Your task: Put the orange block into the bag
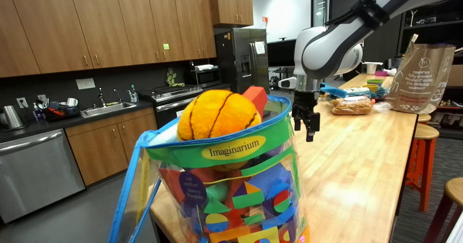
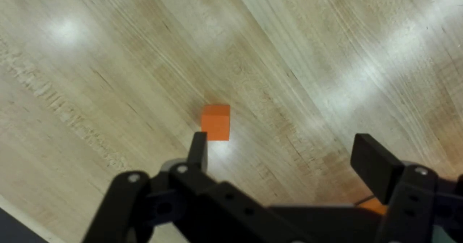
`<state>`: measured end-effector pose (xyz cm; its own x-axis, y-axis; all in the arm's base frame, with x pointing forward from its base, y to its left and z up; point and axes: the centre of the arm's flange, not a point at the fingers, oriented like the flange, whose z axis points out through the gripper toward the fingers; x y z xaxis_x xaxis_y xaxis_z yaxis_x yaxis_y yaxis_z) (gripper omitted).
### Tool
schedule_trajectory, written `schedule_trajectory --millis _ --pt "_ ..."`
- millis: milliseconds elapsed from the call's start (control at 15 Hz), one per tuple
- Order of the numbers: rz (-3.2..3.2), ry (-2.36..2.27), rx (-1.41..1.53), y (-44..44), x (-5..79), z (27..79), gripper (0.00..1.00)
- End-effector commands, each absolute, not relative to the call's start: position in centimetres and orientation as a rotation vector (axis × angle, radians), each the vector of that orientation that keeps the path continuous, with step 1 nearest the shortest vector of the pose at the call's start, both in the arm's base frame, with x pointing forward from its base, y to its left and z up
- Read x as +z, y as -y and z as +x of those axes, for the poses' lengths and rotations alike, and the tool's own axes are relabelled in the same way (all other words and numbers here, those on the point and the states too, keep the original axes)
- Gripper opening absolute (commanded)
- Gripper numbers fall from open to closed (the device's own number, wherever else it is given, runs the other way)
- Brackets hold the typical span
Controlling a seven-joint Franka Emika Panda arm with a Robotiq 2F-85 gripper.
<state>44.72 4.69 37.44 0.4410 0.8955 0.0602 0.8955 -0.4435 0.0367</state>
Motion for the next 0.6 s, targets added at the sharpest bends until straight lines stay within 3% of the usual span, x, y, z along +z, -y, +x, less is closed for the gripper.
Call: schedule_trajectory --millis 0,533 --pt "-2.725 1.629 -0.047 -5.4 36.9 47.6 1.00" --pt "-2.698 1.690 0.070 -6.8 34.6 49.3 1.00"
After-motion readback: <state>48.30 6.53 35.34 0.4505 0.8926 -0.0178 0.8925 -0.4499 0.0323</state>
